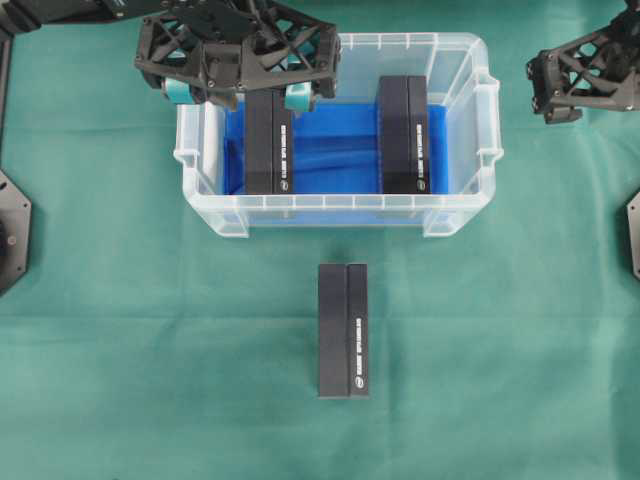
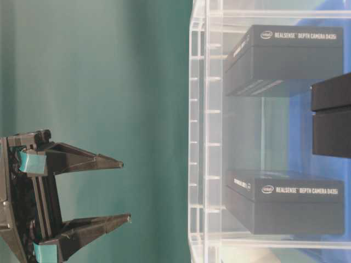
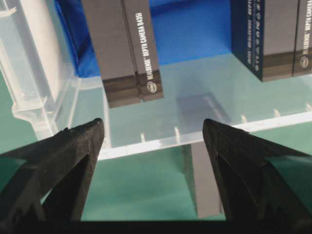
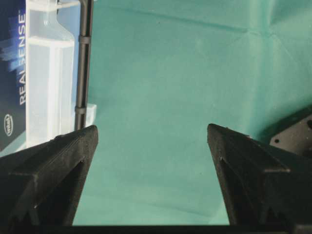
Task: Take out the box from the case.
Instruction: 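Move the left gripper over the left black box in the bin, then lower the left gripper and close it on the left box, then lift the left black box up out of the bin with the left gripper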
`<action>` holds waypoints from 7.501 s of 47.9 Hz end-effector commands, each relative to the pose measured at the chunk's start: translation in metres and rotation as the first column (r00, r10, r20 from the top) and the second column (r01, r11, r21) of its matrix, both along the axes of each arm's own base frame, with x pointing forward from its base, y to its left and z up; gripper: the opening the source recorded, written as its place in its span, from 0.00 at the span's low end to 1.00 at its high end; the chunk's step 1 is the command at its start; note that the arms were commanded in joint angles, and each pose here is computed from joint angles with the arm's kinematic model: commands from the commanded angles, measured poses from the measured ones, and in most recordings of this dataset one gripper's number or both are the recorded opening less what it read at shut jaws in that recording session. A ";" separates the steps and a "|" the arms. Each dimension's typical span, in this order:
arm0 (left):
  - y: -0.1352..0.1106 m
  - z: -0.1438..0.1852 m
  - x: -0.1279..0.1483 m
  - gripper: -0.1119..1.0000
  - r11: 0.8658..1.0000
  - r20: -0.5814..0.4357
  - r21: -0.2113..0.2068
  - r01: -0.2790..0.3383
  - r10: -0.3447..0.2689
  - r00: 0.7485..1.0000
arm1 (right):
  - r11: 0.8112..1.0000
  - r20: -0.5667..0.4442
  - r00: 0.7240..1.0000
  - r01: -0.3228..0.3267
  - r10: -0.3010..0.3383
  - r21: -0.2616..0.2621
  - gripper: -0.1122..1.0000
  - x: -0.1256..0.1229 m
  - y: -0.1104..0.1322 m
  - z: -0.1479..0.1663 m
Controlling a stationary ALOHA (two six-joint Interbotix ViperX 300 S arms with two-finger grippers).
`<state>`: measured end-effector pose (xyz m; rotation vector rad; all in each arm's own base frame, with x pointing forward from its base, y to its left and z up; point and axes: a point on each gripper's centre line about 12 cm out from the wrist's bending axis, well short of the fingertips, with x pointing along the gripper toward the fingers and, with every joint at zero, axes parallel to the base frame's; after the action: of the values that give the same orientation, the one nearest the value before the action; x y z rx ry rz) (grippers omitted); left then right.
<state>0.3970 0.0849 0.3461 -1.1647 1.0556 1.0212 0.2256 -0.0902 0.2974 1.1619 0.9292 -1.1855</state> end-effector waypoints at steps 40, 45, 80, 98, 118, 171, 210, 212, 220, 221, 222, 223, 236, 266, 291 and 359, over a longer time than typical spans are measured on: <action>0.006 0.003 -0.009 0.83 0.998 -0.020 -0.002 -0.061 0.061 0.998 | 1.000 0.024 1.000 -0.001 0.001 -0.006 0.90 0.002 0.000 0.006; 0.007 0.002 -0.008 0.83 0.998 -0.022 -0.002 -0.063 0.063 0.998 | 1.000 0.022 1.000 0.001 -0.001 -0.006 0.90 0.002 -0.001 0.006; 0.014 -0.025 -0.008 0.83 0.997 -0.021 0.000 -0.077 0.077 0.997 | 1.000 0.031 1.000 0.000 0.000 -0.008 0.90 0.005 -0.002 0.005; 0.016 -0.049 -0.004 0.83 0.996 0.006 0.001 -0.091 0.091 0.996 | 1.000 0.025 1.000 -0.001 0.001 -0.007 0.90 0.005 -0.002 0.003; 0.019 -0.075 0.001 0.83 0.996 -0.020 -0.003 -0.085 0.085 0.996 | 1.000 0.025 1.000 -0.003 0.003 -0.007 0.90 0.005 -0.001 0.003; 0.024 -0.118 0.000 0.83 0.995 -0.025 -0.011 -0.099 0.098 0.995 | 1.000 0.030 1.000 -0.005 0.005 0.004 0.90 0.006 0.000 0.003; 0.022 -0.134 -0.001 0.83 0.995 -0.043 -0.022 -0.102 0.101 0.994 | 1.000 0.038 0.999 -0.012 0.012 0.001 0.90 0.011 -0.002 0.002; 0.022 -0.135 -0.001 0.83 0.995 -0.045 -0.021 -0.102 0.100 0.994 | 1.000 0.041 0.999 -0.012 0.012 0.000 0.90 0.012 -0.002 0.003; 0.022 -0.139 -0.003 0.83 0.995 -0.058 -0.024 -0.099 0.098 0.993 | 1.000 0.042 0.999 -0.012 0.012 -0.002 0.90 0.012 -0.002 0.003; 0.022 -0.140 -0.003 0.83 0.995 -0.061 -0.025 -0.099 0.098 0.993 | 1.000 0.042 0.999 -0.012 0.012 0.000 0.90 0.012 -0.002 0.003; 0.022 -0.141 -0.004 0.83 0.995 -0.064 -0.025 -0.099 0.098 0.993 | 1.000 0.042 0.999 -0.012 0.012 0.000 0.90 0.012 -0.002 0.002; 0.022 -0.142 -0.004 0.83 0.995 -0.068 -0.024 -0.097 0.096 0.993 | 1.000 0.044 0.999 -0.012 0.012 -0.001 0.90 0.012 -0.002 0.003; 0.023 -0.148 -0.005 0.83 0.995 -0.068 -0.025 -0.101 0.099 0.993 | 1.000 0.044 0.999 -0.013 0.013 -0.002 0.90 0.013 -0.003 0.003; 0.026 -0.147 -0.003 0.66 0.994 -0.059 -0.023 -0.103 0.102 0.993 | 1.000 0.041 0.999 -0.028 0.028 -0.007 0.90 0.012 -0.003 0.003; 0.025 -0.111 -0.006 0.66 0.996 -0.020 -0.014 -0.090 0.090 0.996 | 1.000 0.040 0.999 -0.026 0.026 -0.005 0.90 0.012 -0.003 0.003; 0.012 0.061 -0.033 0.66 0.996 0.058 0.012 -0.086 0.086 0.995 | 0.999 0.042 0.999 -0.034 0.034 -0.017 0.90 0.011 -0.003 0.004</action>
<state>0.3716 0.0982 0.3867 -1.2180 1.0130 1.0885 0.2353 -0.0922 0.2916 1.1481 0.9351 -1.1546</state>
